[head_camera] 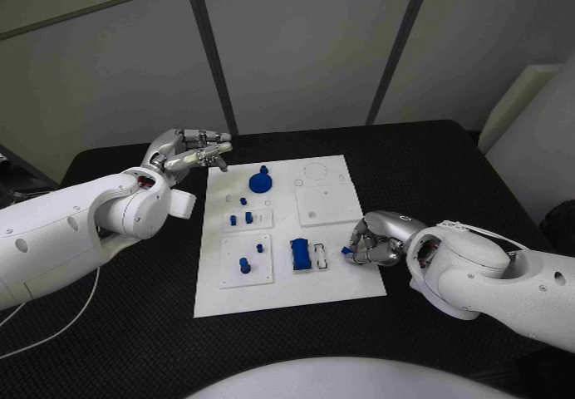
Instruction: Assemble the parts on the task board
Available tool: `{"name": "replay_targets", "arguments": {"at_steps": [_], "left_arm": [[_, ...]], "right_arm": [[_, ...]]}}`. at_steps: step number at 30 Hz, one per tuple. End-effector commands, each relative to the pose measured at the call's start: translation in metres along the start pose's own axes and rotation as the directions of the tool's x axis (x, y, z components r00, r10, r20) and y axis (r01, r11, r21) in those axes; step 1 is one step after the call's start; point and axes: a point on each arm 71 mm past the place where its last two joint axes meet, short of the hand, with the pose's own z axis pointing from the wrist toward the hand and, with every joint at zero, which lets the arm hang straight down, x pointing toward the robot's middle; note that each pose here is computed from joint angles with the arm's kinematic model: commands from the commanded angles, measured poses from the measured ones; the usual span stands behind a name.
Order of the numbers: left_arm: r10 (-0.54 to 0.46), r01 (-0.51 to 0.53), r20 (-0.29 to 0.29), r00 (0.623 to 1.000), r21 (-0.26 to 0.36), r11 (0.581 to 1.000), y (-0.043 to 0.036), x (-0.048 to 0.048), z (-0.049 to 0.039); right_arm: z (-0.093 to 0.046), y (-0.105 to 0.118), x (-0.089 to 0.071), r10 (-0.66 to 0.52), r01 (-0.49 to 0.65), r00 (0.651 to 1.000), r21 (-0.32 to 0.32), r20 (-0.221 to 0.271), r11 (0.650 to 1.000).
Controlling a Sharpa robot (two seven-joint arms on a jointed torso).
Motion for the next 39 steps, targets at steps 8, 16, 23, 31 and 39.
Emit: {"name": "replay_targets", "arguments": {"at_steps": [8, 16, 23, 31, 39], "left_arm": [[-0.006, 0.006, -0.009, 1.000, 0.004, 1.000, -0.0014, 0.0017, 0.0004], [-0.006, 0.006, -0.010, 1.000, 0.004, 1.000, -0.0013, 0.0020, 0.0006], [-0.008, 0.008, -0.013, 1.000, 0.004, 1.000, -0.0013, 0.0032, 0.0010], [-0.009, 0.009, -0.017, 1.000, 0.004, 1.000, -0.0014, 0.0043, 0.0013], [-0.009, 0.009, -0.018, 1.000, 0.003, 1.000, -0.0014, 0.0043, 0.0012]], "right_arm": [[-0.004, 0.009, 0.001, 0.172, -0.172, 0.985, 0.016, 0.031, 0.985], [-0.001, 0.014, 0.002, 0.198, -0.198, 0.980, 0.009, 0.032, 0.980], [0.007, 0.022, 0.005, 0.208, -0.208, 0.978, -0.005, 0.030, 0.978], [0.016, 0.028, 0.009, 0.208, -0.208, 0.978, -0.008, 0.019, 0.978], [0.020, 0.033, 0.012, 0.201, -0.201, 0.980, -0.014, -0.002, 0.979]]}}
